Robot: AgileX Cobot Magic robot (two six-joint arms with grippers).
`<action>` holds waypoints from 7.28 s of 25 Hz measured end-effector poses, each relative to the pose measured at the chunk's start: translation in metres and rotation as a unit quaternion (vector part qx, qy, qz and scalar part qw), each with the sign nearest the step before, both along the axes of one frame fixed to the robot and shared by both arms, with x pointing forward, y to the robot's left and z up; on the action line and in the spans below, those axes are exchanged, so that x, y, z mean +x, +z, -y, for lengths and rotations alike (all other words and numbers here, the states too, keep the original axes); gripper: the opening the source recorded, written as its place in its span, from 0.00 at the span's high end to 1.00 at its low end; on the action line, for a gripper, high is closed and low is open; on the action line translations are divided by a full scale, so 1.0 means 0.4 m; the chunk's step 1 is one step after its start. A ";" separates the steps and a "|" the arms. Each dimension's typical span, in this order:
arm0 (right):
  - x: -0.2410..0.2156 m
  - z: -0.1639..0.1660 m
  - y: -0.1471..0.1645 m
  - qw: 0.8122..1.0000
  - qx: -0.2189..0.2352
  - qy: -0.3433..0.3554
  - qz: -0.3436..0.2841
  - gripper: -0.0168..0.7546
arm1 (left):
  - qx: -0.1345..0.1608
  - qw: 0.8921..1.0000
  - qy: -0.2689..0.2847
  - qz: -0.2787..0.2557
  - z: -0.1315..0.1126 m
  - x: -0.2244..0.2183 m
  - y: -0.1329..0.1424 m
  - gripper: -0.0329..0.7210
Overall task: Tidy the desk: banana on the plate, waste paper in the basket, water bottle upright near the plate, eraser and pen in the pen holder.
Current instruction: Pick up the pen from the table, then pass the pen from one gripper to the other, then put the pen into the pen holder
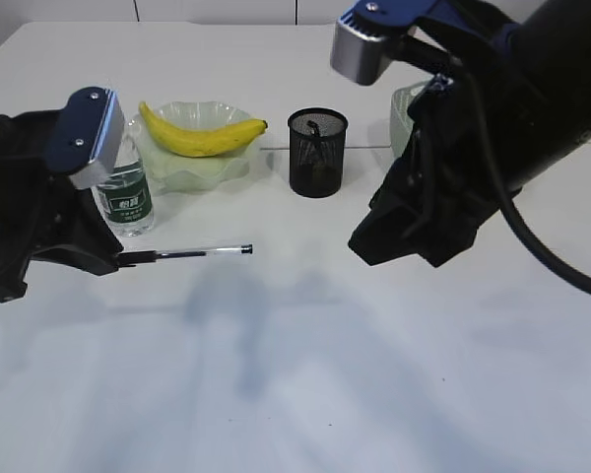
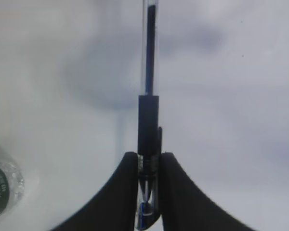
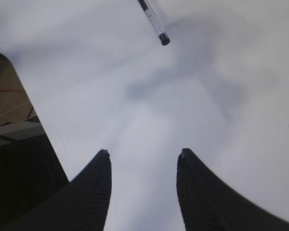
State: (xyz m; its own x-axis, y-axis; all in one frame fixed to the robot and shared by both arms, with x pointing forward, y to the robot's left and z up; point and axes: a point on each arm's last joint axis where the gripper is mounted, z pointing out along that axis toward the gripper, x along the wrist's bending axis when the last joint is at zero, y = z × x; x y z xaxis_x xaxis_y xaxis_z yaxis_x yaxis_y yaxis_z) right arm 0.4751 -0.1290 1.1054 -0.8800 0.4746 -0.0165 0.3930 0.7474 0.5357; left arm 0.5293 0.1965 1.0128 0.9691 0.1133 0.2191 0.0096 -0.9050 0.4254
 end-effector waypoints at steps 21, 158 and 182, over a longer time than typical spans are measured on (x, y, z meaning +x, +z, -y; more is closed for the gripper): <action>0.157 -0.029 0.090 0.993 0.090 0.003 -0.076 0.52 | -0.016 0.996 -0.084 0.027 0.080 -0.099 0.091 0.86; 0.224 -0.164 -0.100 0.972 0.131 0.068 -0.183 0.92 | -0.059 0.993 -0.069 0.077 0.110 -0.110 0.129 0.53; 0.387 -0.018 -0.080 0.976 0.195 -0.097 -0.029 0.92 | -0.096 0.991 0.042 0.077 0.092 -0.080 0.139 0.31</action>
State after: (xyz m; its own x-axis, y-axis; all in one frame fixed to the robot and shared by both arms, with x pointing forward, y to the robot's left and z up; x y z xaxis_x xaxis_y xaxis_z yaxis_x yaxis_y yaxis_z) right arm 0.6300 -0.1217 1.0735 -0.7665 0.5933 0.2460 0.5458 0.3999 0.7363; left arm 0.4974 0.1595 1.0685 0.9109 0.2465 0.3309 0.0031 -0.8060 0.5919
